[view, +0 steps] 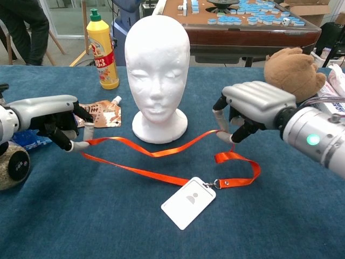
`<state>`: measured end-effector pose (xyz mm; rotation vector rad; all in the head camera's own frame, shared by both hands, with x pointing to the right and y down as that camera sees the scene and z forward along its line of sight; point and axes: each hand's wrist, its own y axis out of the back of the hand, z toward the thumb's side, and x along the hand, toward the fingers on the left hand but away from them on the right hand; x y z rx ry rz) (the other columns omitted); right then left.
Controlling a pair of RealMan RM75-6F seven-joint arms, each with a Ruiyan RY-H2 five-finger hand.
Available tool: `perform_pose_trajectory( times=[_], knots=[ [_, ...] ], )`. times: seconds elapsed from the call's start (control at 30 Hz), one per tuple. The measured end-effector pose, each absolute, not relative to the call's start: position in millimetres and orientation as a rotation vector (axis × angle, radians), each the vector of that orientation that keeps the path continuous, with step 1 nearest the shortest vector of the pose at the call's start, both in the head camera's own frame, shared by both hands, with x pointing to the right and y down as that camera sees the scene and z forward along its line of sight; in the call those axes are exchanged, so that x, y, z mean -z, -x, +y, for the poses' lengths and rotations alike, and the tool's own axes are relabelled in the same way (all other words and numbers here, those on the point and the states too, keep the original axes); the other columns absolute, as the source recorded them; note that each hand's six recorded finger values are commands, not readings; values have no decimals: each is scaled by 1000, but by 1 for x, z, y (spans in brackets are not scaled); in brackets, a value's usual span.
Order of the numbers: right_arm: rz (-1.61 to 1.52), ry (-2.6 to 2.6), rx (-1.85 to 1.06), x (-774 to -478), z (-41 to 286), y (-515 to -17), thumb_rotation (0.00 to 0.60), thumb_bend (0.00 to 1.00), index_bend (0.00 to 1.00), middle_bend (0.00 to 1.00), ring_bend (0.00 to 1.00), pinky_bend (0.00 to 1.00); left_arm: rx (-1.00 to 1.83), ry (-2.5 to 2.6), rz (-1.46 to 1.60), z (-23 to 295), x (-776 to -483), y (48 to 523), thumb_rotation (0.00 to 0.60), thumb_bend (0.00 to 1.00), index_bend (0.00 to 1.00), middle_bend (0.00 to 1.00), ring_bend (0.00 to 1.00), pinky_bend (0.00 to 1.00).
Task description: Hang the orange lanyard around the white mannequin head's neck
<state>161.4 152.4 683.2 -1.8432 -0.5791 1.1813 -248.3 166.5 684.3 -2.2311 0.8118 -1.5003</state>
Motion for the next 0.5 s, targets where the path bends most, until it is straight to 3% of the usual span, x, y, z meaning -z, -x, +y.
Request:
perform_pose_trajectory(
  times=[0.3,0.5],
  knots=[
    [-805,1794,-1026,-599,137,-204,600,392,659,1000,1000,1000,1218,2257,1013,148,-622,248,600,353,587,988,948,898],
    [-970,1748,-934,-561,122,-220,600,392,659,1000,1000,1000,1012,2247,1190,118,-570,253,600,352,582,988,948,898]
  ],
)
